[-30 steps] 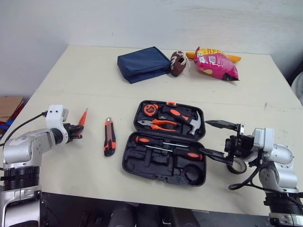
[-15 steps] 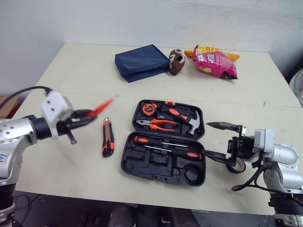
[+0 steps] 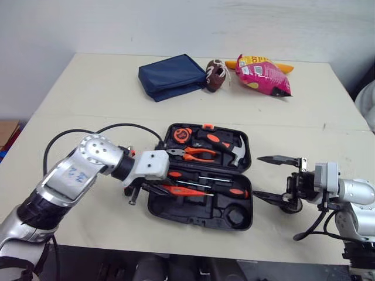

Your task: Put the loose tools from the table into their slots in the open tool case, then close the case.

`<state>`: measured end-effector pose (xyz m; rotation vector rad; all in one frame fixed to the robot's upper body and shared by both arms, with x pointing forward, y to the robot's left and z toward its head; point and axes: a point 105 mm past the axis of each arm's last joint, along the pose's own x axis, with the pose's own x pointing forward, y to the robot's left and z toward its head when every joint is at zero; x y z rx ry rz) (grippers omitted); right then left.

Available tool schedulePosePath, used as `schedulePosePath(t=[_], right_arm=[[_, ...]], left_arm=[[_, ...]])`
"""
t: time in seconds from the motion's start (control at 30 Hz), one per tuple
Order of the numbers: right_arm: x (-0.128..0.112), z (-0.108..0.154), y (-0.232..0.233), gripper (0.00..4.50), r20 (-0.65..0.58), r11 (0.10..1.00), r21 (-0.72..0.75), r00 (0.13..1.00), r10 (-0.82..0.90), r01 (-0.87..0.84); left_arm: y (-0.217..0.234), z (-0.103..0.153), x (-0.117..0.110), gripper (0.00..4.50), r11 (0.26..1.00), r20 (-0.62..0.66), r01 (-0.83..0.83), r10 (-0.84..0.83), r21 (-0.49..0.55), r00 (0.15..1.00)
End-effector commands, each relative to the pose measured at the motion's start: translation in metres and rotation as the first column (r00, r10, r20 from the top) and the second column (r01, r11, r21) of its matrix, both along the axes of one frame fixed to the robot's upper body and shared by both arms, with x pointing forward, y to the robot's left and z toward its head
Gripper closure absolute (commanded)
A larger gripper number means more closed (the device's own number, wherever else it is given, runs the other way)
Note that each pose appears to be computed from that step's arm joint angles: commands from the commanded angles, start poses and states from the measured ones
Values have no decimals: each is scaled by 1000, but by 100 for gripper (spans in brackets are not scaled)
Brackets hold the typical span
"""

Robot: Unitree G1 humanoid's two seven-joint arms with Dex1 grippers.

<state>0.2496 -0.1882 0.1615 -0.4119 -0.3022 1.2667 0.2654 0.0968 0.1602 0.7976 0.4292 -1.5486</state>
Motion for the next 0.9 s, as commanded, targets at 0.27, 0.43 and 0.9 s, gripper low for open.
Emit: schedulePosePath(t=[0.27,0.43,0.9], right_arm=[[-13,2,7,0,0,1000,-15,1000,4,-4],[-13,0,6,0,-4,1000,-11,1000,1,-1],[-15,-12,-1,0,-12,1000,-13,1000,3,-3]], left_arm=[[-9,-8,9,423,992,41,-38,33,120,999],[-5,-15,14,423,983,68,-47,36,176,997],[9,-27,17,423,951,73,-36,14,308,997]])
